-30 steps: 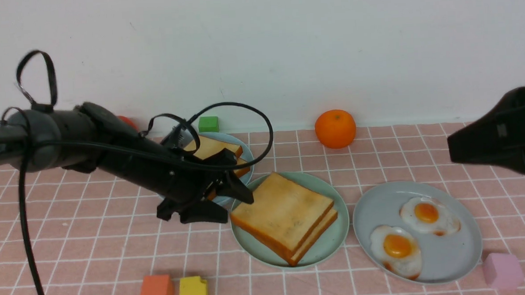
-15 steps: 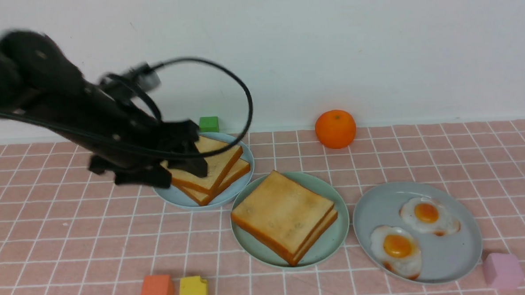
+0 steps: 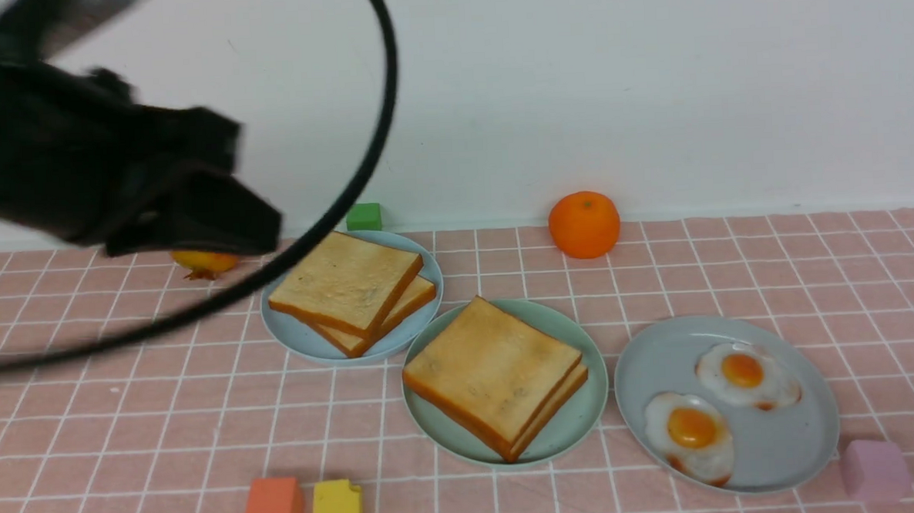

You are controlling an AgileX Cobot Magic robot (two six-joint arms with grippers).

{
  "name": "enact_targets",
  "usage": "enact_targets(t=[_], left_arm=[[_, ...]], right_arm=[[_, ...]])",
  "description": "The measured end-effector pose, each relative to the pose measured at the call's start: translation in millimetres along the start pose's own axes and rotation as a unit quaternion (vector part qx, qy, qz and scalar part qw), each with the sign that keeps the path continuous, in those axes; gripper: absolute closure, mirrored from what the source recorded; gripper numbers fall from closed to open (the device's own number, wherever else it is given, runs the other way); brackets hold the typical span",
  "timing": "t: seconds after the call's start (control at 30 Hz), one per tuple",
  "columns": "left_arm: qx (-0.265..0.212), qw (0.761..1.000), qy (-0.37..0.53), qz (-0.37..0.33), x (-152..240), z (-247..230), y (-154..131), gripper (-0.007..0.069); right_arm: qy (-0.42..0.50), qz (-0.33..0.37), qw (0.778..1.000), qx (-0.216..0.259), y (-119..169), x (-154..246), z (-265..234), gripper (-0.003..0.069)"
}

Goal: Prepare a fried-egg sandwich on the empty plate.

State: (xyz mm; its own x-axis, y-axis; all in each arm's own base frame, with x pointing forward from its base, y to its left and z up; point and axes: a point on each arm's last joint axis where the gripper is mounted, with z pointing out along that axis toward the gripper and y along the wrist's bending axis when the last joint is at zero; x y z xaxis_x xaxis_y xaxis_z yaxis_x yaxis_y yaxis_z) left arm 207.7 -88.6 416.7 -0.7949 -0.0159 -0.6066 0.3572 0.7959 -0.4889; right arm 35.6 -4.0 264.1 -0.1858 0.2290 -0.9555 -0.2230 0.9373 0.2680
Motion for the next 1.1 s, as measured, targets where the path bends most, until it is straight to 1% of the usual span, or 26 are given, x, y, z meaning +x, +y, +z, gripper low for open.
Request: enact_targets(t=[0.03,0.13,0.17,0.23,0.3,0.33,0.47,0.63,1.1], left_arm=[[-0.002,1.000,-0.002,0.005,11.1,-16.7,-7.0,0.0613],[-0.004,1.000,0.002,0.003,32.7,-38.9,-15.3,0.0613],[-0.008,1.000,-0.005,-0.002,50.7,-54.3,-19.4,0.0613],[-0.012,1.000,-0.026,-0.009,74.9,-70.4,-22.1,0.0613],[-0.014,0.999,-0.034,-0.013,85.7,-75.8,-22.4,0.0613],[-0.016,0.999,-0.043,-0.016,101.3,-82.3,-21.8,0.0613],[-0.035,0.998,-0.042,-0.021,125.5,-81.1,-12.8,0.0613],[-0.044,0.998,-0.029,-0.028,131.3,-74.1,-6.5,0.0613],[-0.044,0.998,-0.029,-0.030,131.6,-73.6,-6.1,0.0613]], right_arm=[[-0.002,-0.026,1.000,0.012,-3.3,5.2,2.1,0.0664],[-0.002,-0.060,0.998,0.027,-7.0,10.5,5.4,0.0663],[-0.008,-0.080,0.996,0.032,-8.3,11.6,6.7,0.0662],[-0.020,-0.101,0.994,0.033,-8.5,11.4,7.9,0.0662],[-0.023,-0.108,0.993,0.033,-8.5,11.1,8.1,0.0662],[-0.027,-0.114,0.993,0.033,-8.4,10.6,8.1,0.0660],[-0.033,-0.122,0.991,0.032,-8.0,9.5,8.1,0.0659],[-0.035,-0.125,0.991,0.032,-8.1,9.2,8.1,0.0658],[-0.036,-0.126,0.991,0.032,-8.0,9.1,8.1,0.0648]])
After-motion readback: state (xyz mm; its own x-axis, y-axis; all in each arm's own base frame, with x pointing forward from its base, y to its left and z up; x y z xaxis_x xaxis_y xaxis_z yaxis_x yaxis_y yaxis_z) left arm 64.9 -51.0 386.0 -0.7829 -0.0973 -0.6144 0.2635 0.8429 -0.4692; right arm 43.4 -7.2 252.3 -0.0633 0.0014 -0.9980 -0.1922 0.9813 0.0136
